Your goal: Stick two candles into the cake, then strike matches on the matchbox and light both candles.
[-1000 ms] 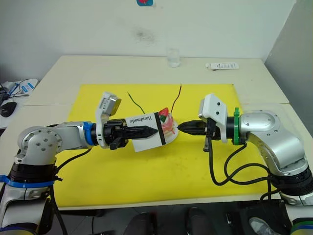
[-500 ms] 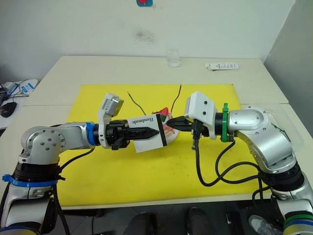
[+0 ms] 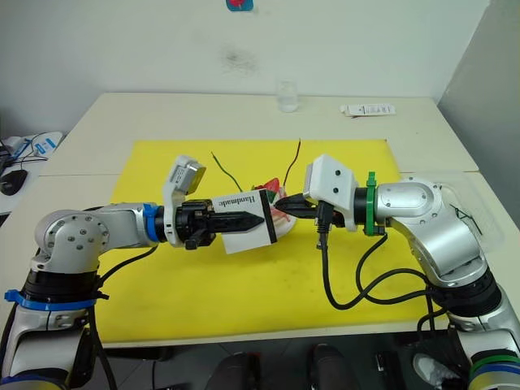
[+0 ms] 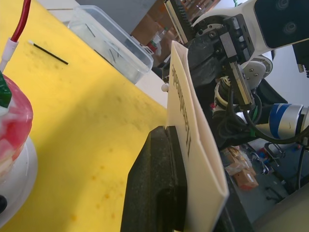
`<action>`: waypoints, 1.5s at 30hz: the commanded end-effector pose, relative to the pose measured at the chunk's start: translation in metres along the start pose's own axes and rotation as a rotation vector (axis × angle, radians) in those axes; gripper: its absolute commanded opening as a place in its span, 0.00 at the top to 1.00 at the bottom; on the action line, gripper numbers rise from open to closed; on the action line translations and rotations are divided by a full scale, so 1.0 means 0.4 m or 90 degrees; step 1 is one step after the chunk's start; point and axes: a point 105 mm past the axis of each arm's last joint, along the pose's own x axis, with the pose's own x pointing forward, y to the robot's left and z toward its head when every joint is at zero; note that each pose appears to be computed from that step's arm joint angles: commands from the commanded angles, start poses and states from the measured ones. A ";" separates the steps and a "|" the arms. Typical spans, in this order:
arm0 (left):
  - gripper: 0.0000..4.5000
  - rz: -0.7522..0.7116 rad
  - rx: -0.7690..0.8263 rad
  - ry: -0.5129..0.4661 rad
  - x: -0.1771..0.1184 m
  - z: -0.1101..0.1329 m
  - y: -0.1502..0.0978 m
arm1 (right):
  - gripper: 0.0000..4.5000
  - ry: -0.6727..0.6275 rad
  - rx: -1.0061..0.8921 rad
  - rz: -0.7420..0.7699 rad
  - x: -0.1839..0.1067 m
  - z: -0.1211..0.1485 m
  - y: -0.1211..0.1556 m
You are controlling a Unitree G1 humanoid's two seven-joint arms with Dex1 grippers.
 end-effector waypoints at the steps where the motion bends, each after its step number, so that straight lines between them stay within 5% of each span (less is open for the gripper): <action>1: 1.00 0.002 0.019 -0.020 -0.017 0.025 -0.005 | 1.00 -0.021 -0.035 -0.009 -0.015 0.037 -0.007; 30: 1.00 -0.029 0.035 -0.022 0.003 0.044 -0.019 | 1.00 0.017 -0.082 0.022 0.033 0.008 0.019; 34: 1.00 -0.033 0.032 -0.054 0.006 0.073 -0.018 | 1.00 0.051 -0.110 0.172 0.026 -0.024 0.107; 38: 1.00 -0.017 0.027 -0.100 -0.004 0.115 -0.001 | 1.00 0.181 -0.035 0.428 -0.111 -0.086 0.238; 45: 1.00 -0.004 0.019 -0.096 -0.011 0.091 0.001 | 1.00 0.147 0.013 0.192 -0.129 -0.046 0.041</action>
